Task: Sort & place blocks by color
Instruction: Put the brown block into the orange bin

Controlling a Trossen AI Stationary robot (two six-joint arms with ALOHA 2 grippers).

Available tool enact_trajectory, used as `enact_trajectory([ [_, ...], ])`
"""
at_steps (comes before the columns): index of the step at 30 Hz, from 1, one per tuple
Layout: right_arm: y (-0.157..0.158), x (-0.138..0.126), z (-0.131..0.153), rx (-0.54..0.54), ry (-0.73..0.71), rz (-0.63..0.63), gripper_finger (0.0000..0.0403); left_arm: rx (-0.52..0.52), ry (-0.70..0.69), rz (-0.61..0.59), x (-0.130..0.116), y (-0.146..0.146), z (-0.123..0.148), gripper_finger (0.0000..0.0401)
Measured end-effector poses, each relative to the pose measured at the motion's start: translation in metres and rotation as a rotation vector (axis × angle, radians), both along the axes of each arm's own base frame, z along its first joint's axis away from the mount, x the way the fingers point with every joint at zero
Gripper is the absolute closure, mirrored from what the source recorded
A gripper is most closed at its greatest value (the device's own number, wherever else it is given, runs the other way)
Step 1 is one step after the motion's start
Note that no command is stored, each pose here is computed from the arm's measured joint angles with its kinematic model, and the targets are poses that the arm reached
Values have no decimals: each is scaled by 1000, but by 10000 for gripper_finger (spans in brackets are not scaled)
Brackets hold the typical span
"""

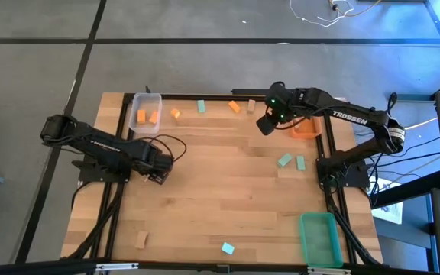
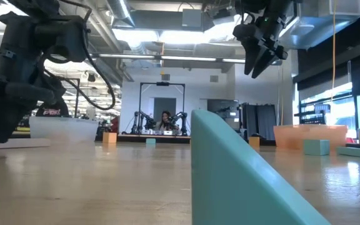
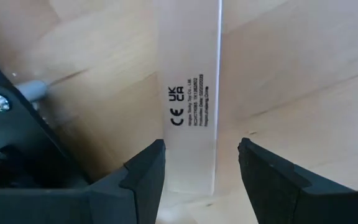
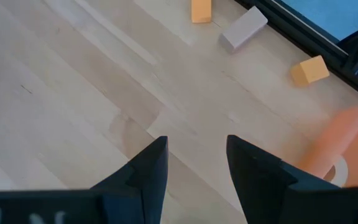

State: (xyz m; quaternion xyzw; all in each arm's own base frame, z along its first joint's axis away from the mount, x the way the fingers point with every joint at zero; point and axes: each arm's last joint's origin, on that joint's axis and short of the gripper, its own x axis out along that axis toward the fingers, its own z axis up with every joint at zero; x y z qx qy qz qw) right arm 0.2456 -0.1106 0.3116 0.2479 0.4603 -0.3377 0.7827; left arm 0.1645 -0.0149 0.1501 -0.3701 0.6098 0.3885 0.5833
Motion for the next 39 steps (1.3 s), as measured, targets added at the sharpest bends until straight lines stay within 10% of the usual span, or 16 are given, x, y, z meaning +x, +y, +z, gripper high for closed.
enact_trajectory([
  [24,-1,3,2,-21,-33,11,238,-13,4,48,-12,-1,-20,283],
  [39,-9,21,15,-235,-168,217,238,27,-173,-3,19,-1,12,283],
])
